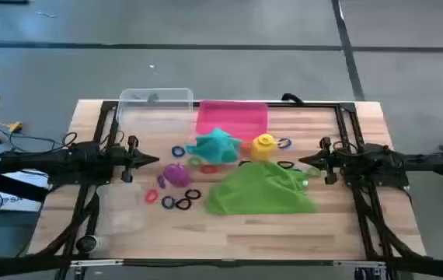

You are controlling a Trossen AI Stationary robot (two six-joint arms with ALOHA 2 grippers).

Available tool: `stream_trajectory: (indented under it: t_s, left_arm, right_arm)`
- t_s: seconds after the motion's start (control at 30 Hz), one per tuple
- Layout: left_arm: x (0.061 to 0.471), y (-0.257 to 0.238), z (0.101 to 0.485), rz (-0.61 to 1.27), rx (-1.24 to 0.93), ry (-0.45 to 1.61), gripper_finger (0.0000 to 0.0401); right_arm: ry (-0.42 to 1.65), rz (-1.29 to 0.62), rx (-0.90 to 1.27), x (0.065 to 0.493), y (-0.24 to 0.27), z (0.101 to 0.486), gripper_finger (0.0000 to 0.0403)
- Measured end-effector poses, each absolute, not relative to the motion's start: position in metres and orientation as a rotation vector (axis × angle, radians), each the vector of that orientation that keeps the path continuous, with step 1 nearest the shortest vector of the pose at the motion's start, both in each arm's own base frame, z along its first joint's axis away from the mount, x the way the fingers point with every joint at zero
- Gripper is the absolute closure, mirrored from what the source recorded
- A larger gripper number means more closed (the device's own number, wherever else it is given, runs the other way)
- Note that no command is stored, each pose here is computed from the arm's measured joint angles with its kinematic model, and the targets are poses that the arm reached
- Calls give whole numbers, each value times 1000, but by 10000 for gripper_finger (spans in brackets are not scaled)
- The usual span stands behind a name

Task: Pick & Place Sports Items

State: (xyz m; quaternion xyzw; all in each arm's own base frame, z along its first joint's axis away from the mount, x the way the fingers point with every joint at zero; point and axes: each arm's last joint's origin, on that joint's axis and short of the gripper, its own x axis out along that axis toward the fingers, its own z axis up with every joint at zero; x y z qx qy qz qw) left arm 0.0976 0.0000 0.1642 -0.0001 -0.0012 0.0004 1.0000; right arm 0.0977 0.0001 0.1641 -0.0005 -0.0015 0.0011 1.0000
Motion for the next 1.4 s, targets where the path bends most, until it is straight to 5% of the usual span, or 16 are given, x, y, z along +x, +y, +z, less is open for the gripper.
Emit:
stream_trajectory:
  t_s: [1.4]
  left_arm:
    - [98, 0, 173, -4, -127, -77, 401]
  right_arm:
    - [5, 3, -1, 99, 0, 165, 403]
